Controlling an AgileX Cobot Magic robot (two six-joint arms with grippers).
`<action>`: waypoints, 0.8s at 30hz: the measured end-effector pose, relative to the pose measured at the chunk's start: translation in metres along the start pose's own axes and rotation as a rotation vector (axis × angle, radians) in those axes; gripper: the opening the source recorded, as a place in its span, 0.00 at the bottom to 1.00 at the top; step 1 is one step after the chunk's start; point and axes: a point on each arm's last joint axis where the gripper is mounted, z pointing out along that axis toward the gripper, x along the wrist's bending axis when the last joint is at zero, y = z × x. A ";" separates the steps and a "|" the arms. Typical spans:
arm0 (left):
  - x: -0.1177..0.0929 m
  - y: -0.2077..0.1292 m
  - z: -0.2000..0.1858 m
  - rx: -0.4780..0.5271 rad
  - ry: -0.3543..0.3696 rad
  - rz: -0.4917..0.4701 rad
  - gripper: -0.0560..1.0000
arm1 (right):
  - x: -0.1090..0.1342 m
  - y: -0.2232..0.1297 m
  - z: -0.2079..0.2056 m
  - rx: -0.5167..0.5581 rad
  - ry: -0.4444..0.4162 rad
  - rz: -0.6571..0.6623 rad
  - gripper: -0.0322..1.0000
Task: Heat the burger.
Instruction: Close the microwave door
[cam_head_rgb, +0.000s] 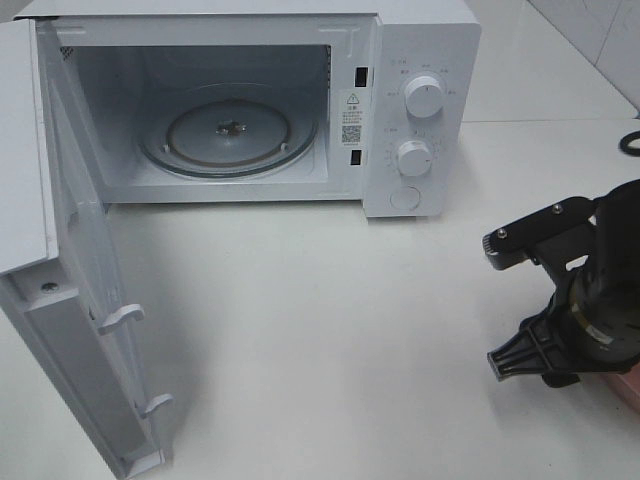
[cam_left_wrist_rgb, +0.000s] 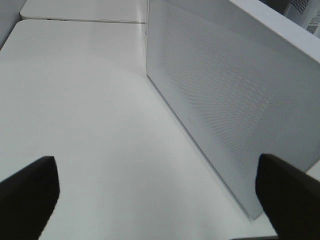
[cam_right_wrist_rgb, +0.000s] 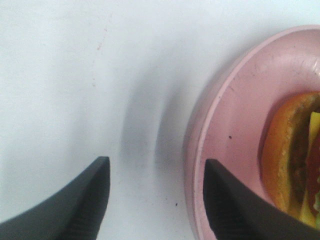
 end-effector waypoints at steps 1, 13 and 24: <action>0.000 0.000 0.000 0.000 0.000 0.000 0.99 | 0.000 0.000 0.000 0.000 0.000 0.000 0.56; 0.000 0.000 0.000 0.000 0.000 0.000 0.99 | -0.019 -0.003 -0.072 -0.209 0.215 -0.024 0.65; 0.000 0.000 0.000 0.000 0.000 0.000 0.99 | -0.037 -0.026 -0.125 -0.364 0.379 -0.064 0.76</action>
